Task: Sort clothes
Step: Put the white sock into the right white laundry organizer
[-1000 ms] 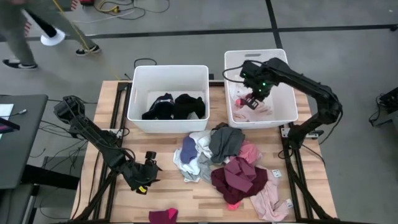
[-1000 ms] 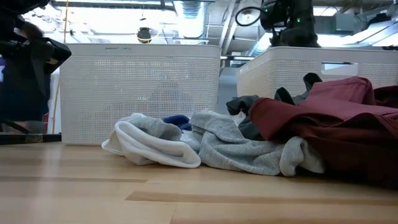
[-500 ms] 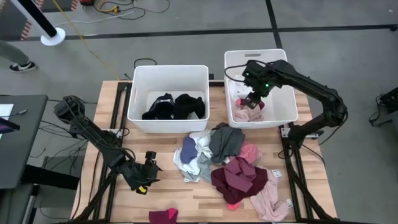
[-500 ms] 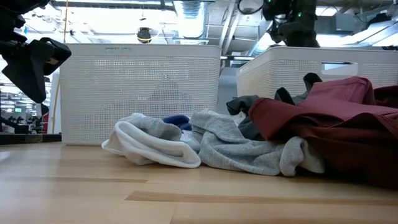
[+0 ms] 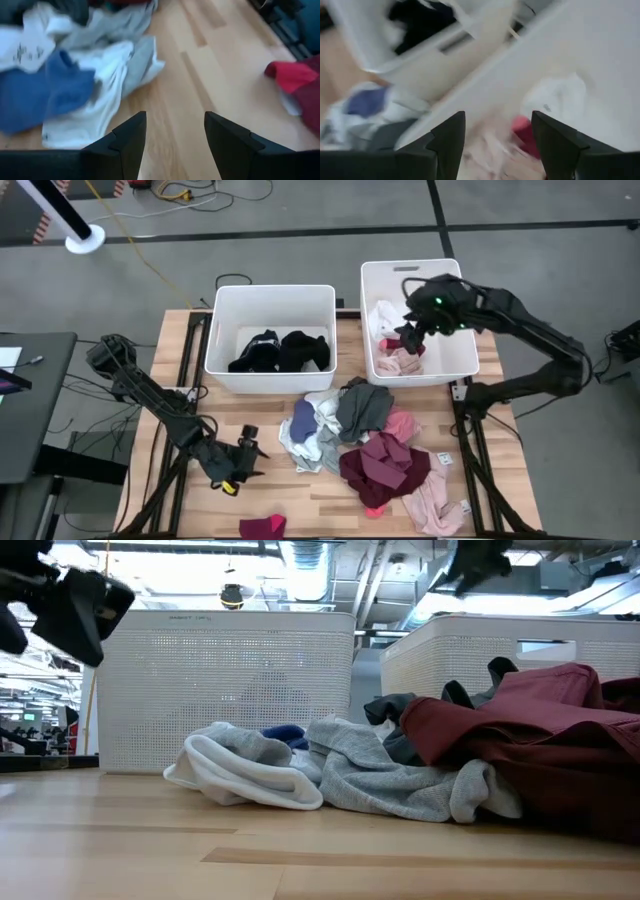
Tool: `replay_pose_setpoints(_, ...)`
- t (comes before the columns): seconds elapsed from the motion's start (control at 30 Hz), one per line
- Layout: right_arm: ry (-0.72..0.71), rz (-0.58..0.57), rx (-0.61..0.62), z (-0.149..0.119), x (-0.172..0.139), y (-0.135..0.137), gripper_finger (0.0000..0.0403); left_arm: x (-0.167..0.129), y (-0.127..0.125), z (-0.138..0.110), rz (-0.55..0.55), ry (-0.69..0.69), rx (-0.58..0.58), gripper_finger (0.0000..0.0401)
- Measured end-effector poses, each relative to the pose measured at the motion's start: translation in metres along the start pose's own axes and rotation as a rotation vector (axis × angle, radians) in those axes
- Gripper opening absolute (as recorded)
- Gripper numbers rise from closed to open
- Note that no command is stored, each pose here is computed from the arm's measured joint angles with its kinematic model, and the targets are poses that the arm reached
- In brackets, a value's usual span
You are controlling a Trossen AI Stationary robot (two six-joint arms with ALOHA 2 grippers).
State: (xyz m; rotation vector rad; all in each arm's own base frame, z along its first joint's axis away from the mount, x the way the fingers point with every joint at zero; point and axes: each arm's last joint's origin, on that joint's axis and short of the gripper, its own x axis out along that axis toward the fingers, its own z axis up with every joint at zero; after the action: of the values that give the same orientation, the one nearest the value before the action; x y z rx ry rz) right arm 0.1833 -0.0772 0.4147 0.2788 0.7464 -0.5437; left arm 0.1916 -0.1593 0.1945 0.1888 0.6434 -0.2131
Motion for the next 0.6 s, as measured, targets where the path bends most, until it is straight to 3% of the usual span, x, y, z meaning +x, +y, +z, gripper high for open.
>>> replay_pose_setpoints(0.23,-0.079,0.183,-0.148,-0.005,-0.013,0.043,0.0239,0.006,0.013,0.006,0.04,-0.023,0.007,0.0196)
replay_pose_setpoints(0.6,0.028,0.395,-0.406,-0.029,0.002,0.127,0.0239,0.052,0.026,-0.011,0.05,0.103,0.0,0.0196)
